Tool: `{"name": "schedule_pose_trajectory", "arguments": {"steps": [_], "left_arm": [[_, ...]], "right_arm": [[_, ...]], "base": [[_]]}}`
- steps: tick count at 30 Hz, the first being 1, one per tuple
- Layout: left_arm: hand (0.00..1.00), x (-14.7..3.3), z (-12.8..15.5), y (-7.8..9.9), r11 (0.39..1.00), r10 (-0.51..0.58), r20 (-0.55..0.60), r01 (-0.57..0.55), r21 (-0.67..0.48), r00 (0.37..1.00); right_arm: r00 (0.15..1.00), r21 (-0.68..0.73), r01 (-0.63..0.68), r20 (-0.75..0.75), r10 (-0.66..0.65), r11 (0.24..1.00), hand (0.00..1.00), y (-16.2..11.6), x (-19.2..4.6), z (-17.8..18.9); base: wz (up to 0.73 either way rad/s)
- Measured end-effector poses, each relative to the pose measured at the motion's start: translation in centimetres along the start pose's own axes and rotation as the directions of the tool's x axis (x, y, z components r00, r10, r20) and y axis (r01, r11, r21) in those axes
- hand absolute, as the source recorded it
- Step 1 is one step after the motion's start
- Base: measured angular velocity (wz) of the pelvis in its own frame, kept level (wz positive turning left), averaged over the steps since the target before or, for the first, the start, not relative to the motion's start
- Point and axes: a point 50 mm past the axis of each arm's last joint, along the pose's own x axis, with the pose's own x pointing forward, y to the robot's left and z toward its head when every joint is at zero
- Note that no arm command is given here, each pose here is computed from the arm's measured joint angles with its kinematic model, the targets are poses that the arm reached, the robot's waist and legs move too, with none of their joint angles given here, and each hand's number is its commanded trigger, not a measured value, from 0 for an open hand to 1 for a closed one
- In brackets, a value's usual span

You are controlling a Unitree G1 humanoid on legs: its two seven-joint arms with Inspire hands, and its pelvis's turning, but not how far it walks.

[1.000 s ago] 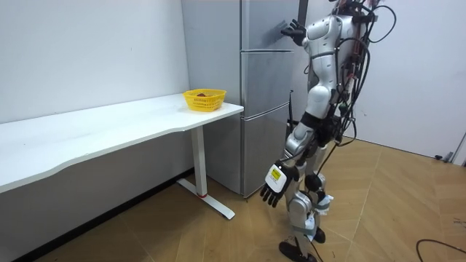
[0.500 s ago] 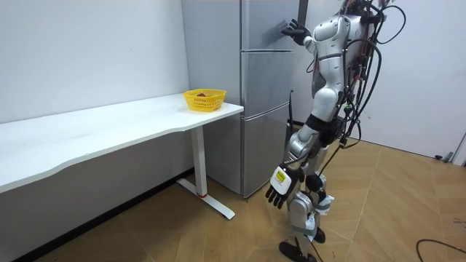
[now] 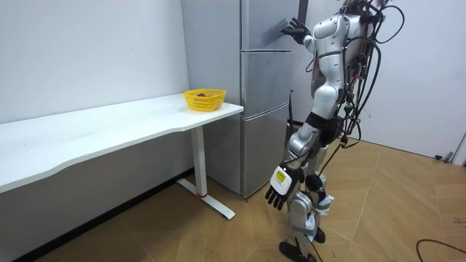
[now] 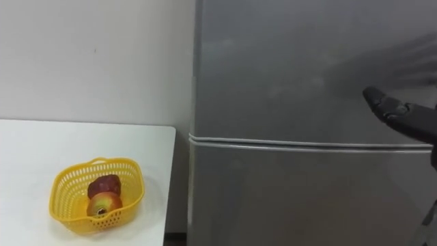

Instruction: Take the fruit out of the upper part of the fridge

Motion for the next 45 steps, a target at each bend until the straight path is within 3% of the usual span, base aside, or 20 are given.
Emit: {"name": "schedule_pose_trajectory", "arguments": {"steps": [4, 7, 10, 13, 16, 19, 21, 22, 27, 28, 29, 30, 31, 33, 35, 37, 39, 42, 45], "left_arm": [[0.0, -0.1, -0.2, 0.3, 0.999, 0.018, 0.009, -0.017, -0.04, 1.0], [0.0, -0.1, -0.1, 0.8, 0.998, 0.057, 0.02, -0.057, -0.042, 0.998], [0.0, -0.2, -0.3, 0.9, 0.995, 0.087, 0.024, -0.086, -0.041, 0.996], [0.0, -0.3, -0.2, 1.3, 0.992, 0.121, 0.028, -0.12, -0.042, 0.992], [0.0, -0.2, 0.4, 1.5, 0.989, 0.143, 0.048, -0.141, -0.044, 0.989], [0.0, -0.2, 0.3, 1.4, 0.989, 0.14, 0.036, -0.139, -0.048, 0.989], [0.0, -0.2, 0.4, 1.0, 0.99, 0.134, 0.023, -0.133, -0.053, 0.991], [0.0, -0.1, 0.4, 0.8, 0.99, 0.129, 0.019, -0.127, -0.057, 0.992], [0.0, 0.2, 1.4, 0.1, 0.991, 0.111, 0.014, -0.11, -0.075, 0.994], [0.0, 0.2, 1.4, 0.0, 0.991, 0.106, 0.012, -0.105, -0.077, 0.994], [0.0, 0.2, 1.5, -0.3, 0.992, 0.099, 0.014, -0.097, -0.078, 0.995], [0.0, 0.2, 1.7, -0.5, 0.993, 0.091, 0.018, -0.09, -0.081, 0.996], [0.0, 0.2, 1.7, -0.6, 0.993, 0.088, 0.019, -0.086, -0.081, 0.996], [0.0, 0.3, 1.5, -1.5, 0.994, 0.064, 0.003, -0.063, -0.084, 0.998], [0.0, 0.3, 1.3, -1.8, 0.995, 0.05, -0.017, -0.051, -0.08, 0.999], [0.0, 0.4, 1.4, -1.9, 0.997, 0.033, -0.038, -0.035, -0.061, 0.999], [0.0, 0.5, 1.5, -2.0, 0.999, 0.019, -0.047, -0.021, -0.041, 0.999], [0.0, 0.6, 1.9, -2.1, 1.0, 0.008, -0.049, -0.009, -0.01, 0.999], [0.0, 0.6, 2.0, -2.6, 1.0, -0.011, -0.054, 0.012, 0.015, 0.998]], "right_arm": [[0.986, 0.007, 0.088, 0.139, -0.088, 0.996, 0.0, -1.5, 0.6, 3.3], [0.951, 0.076, 0.234, 0.191, -0.244, 0.969, 0.0, -4.6, 0.5, 4.9], [0.923, 0.077, 0.355, 0.128, -0.362, 0.932, 0.0, -7.7, -1.0, 4.3], [0.881, 0.091, 0.473, -0.036, -0.472, 0.876, 0.0, -10.9, -3.0, 1.8], [0.757, 0.075, 0.644, -0.207, -0.62, 0.761, 0.0, -14.6, -6.6, -0.9], [0.565, -0.009, 0.795, -0.354, -0.745, 0.607, 0.0, -18.2, -10.9, -4.3], [0.355, -0.12, 0.882, -0.468, -0.809, 0.456, 0.0, -19.9, -15.6, -7.6], [0.306, -0.147, 0.894, -0.492, -0.815, 0.424, 0.0, -20.1, -16.9, -8.3], [-0.244, -0.504, 0.849, -0.642, -0.727, 0.16, 0.0, -18.9, -32.0, -13.0], [-0.283, -0.533, 0.833, -0.643, -0.712, 0.15, 0.0, -18.6, -33.2, -13.1], [-0.336, -0.59, 0.791, -0.642, -0.689, 0.163, 0.0, -18.0, -35.3, -13.2], [-0.369, -0.656, 0.72, -0.637, -0.676, 0.225, 0.0, -17.6, -37.3, -13.1], [-0.387, -0.685, 0.683, -0.633, -0.67, 0.252, 0.0, -17.5, -38.2, -12.9], [-0.404, -0.765, 0.457, -0.634, -0.66, 0.454, 0.0, -16.7, -40.6, -12.6], [-0.413, -0.76, 0.307, -0.649, -0.639, 0.573, 0.0, -16.2, -42.0, -12.2], [-0.406, -0.69, 0.064, -0.678, -0.613, 0.721, 0.0, -15.6, -43.0, -12.1], [-0.386, -0.593, -0.127, -0.709, -0.591, 0.795, 0.0, -15.1, -43.2, -12.3], [-0.364, -0.436, -0.351, -0.752, -0.55, 0.828, 0.0, -14.3, -43.1, -12.8], [-0.37, -0.364, -0.422, -0.767, -0.524, 0.831, 0.0, -13.7, -42.9, -13.4]], "base": [[0.1], [0.0], [-0.14], [-0.15], [-0.05], [-0.07], [-0.15], [-0.09], [0.05], [0.08], [0.15], [0.15], [0.08], [-0.15], [0.04], [0.1], [-0.08], [0.09], [0.1]]}}
